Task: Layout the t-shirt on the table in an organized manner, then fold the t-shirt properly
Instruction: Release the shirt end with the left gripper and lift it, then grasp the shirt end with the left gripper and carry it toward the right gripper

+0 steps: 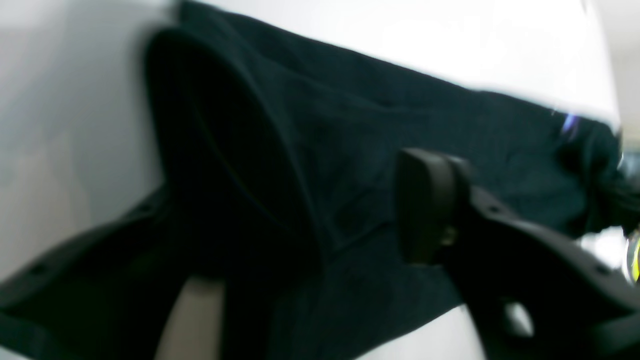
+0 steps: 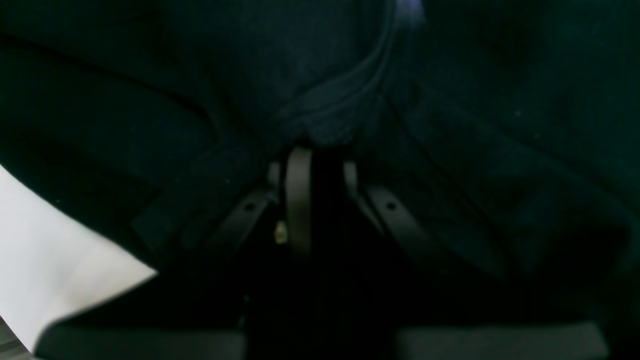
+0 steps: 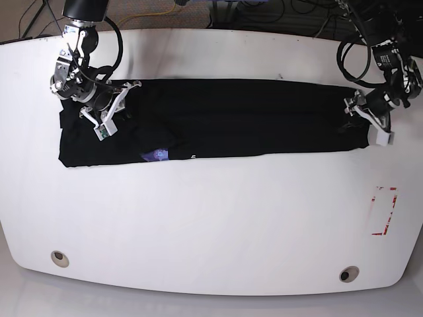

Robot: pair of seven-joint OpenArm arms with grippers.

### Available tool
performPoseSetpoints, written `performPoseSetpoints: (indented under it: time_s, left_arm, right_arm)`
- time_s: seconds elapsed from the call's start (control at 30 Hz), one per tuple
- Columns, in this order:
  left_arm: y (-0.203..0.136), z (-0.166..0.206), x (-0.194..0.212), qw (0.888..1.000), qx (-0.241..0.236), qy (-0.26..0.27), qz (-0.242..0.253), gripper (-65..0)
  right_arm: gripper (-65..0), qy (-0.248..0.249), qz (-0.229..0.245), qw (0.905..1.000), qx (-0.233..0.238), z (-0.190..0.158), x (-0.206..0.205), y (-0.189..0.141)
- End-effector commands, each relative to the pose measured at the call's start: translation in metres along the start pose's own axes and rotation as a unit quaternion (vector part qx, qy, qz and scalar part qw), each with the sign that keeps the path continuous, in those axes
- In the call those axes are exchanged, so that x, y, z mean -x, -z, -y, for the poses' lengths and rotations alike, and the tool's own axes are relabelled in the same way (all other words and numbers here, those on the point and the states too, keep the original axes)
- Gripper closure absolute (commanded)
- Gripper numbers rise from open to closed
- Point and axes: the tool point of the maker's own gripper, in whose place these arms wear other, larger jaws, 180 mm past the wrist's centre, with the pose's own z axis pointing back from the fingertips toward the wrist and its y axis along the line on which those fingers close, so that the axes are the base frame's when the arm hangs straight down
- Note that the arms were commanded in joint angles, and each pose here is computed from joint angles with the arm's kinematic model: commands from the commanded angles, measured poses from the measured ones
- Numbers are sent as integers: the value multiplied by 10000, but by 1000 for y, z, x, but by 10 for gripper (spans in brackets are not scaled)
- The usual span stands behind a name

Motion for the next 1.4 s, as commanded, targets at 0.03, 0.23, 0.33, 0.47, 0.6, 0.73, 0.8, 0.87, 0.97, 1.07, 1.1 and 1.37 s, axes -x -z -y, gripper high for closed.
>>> performPoseSetpoints:
  time_s: [0.03, 0.23, 0.33, 0.47, 0.6, 0.73, 0.8, 0.87, 0.97, 1.07, 1.1, 1.37]
  left_arm:
    - [-2, -6, 11, 9994, -154, 81, -314, -143]
    - [-3, -9, 11, 9985, -297, 211, -397, -17]
    - [-8, -6, 2, 9977, -383, 448, -330, -18]
    - [-19, 5, -22, 9932, -570, 1008, -142, -18]
    - [-30, 26, -36, 9834, -692, 1671, -126, -18]
    - [-37, 55, -49, 9730, -757, 2177, -109, -18]
    - [-40, 73, -58, 9659, -751, 2479, -18, -18]
    - [-40, 91, -62, 9607, -684, 2688, 54, -18]
    - [-34, 115, -62, 9545, -496, 2939, 48, -19]
    - [-26, 132, -56, 9505, -307, 3091, -40, -19]
    - [-20, 141, -52, 9505, -181, 3102, -72, -19]
    - [10, 193, -38, 9551, 493, 2921, -49, -22]
  right_arm:
    - [-55, -68, -597, 9980, 202, 6, 24, 1]
    - [-55, -71, -590, 9980, 203, 7, 23, 1]
    - [-55, -71, -590, 9980, 203, 7, 23, 1]
    - [-55, -72, -573, 9981, 201, 6, 22, 1]
    - [-55, -90, -524, 9984, 213, 8, 16, 2]
    - [-55, -93, -501, 9985, 223, 9, 14, 2]
    - [-55, -96, -494, 9985, 224, 9, 13, 2]
    - [-55, -96, -494, 9985, 224, 9, 13, 2]
    - [-55, -99, -487, 9985, 226, 9, 13, 2]
    - [-55, -99, -487, 9985, 226, 9, 13, 2]
    - [-55, -99, -487, 9985, 226, 9, 13, 2]
    - [-55, -40, -448, 9989, 156, 2, 12, 6]
